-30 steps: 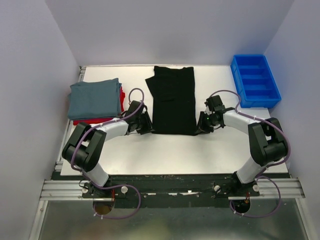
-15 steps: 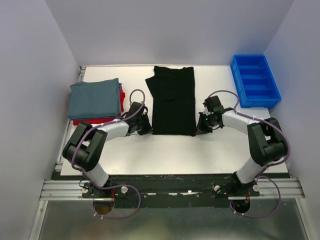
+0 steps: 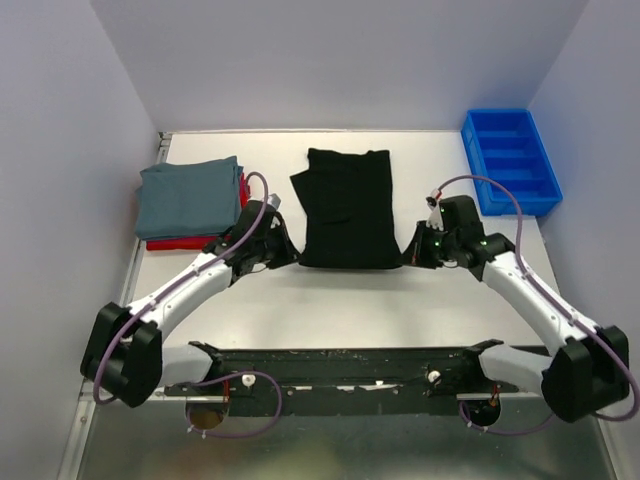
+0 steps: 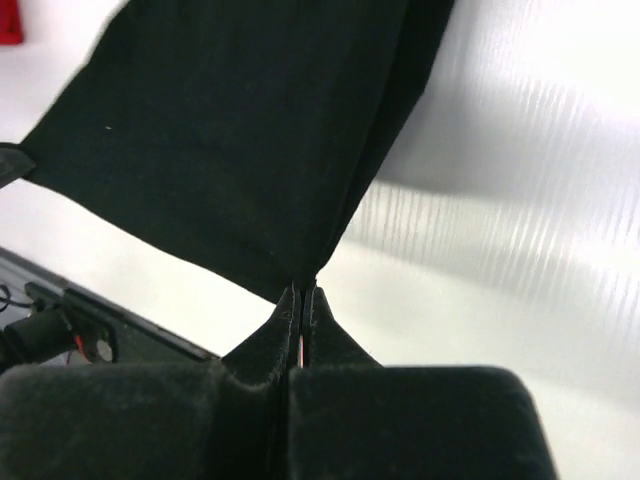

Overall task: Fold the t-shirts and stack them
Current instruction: Grab one side of the 2/3 rectangular tshirt with both arms, then fold the long partially folded tshirt into a neat square

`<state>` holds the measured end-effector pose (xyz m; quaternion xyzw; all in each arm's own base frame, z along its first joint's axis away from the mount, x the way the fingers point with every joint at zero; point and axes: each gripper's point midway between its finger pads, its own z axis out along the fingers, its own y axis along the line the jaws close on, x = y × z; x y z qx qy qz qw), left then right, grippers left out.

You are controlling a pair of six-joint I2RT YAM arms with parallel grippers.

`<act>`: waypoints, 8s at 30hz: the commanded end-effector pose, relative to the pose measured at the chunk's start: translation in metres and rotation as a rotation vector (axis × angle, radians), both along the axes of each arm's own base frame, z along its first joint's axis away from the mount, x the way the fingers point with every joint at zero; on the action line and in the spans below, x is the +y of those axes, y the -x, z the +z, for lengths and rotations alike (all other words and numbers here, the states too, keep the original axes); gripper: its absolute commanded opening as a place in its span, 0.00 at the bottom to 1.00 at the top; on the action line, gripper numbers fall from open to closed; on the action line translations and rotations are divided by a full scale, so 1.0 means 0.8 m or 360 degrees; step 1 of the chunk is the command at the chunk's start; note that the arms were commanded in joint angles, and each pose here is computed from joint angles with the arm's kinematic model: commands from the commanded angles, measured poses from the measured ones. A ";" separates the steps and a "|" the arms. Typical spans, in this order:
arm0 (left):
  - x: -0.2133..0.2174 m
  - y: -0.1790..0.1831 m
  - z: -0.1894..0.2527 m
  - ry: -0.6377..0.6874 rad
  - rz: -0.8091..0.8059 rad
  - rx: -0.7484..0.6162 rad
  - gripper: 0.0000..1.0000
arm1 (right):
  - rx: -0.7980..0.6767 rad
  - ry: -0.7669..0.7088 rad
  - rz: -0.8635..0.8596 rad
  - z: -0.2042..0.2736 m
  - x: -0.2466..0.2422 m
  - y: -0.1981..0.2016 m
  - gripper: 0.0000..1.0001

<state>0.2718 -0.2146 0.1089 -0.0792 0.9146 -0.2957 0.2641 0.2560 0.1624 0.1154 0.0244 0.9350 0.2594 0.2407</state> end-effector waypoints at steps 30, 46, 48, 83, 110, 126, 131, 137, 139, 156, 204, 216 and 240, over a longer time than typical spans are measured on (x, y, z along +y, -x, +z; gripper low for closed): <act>0.005 -0.229 0.082 -0.0224 0.0180 -0.0173 0.00 | -0.0034 0.0235 -0.0295 0.059 -0.030 -0.220 0.01; -0.006 -0.415 0.032 0.0017 0.0253 -0.0305 0.22 | -0.0190 0.0015 -0.0409 0.026 -0.047 -0.425 0.20; -0.004 -0.437 0.023 0.0051 0.0271 -0.0335 0.61 | -0.0285 -0.0060 -0.0432 0.029 -0.048 -0.453 0.95; -0.023 -0.326 -0.052 0.0153 0.0057 -0.0157 0.50 | 0.0109 -0.0074 -0.0142 -0.084 -0.011 -0.298 0.46; -0.004 -0.147 -0.050 0.0084 0.0002 -0.0106 0.00 | 0.0243 -0.0036 -0.0125 -0.092 -0.010 -0.096 0.01; 0.004 0.012 -0.045 -0.0116 -0.0071 -0.0041 0.36 | 0.0318 -0.0012 -0.0127 -0.093 -0.034 0.075 0.49; 0.022 -0.007 -0.014 -0.0246 -0.0007 -0.0181 0.60 | 0.0088 0.0191 -0.0274 -0.052 -0.065 0.036 0.54; 0.004 -0.049 0.016 -0.0207 -0.0071 -0.0364 0.61 | -0.0083 0.0311 -0.0332 -0.032 -0.075 -0.020 0.49; -0.007 -0.060 0.018 -0.0166 -0.0095 -0.0413 0.61 | -0.0092 0.0318 -0.0329 -0.034 -0.073 -0.032 0.52; -0.051 -0.080 -0.034 -0.0034 -0.0256 -0.0345 0.57 | -0.0081 0.0226 -0.0201 -0.053 -0.041 -0.076 0.51; -0.059 -0.081 -0.064 -0.0046 -0.0314 -0.0288 0.44 | 0.0004 0.0215 -0.0174 -0.066 -0.033 -0.087 0.01; -0.060 -0.075 -0.062 -0.0003 -0.0326 -0.0306 0.00 | -0.0021 0.0206 -0.0177 -0.052 -0.033 -0.084 0.01; -0.027 -0.066 0.016 -0.0096 -0.0198 -0.0450 0.00 | -0.0055 0.0179 -0.0199 -0.015 -0.041 -0.054 0.01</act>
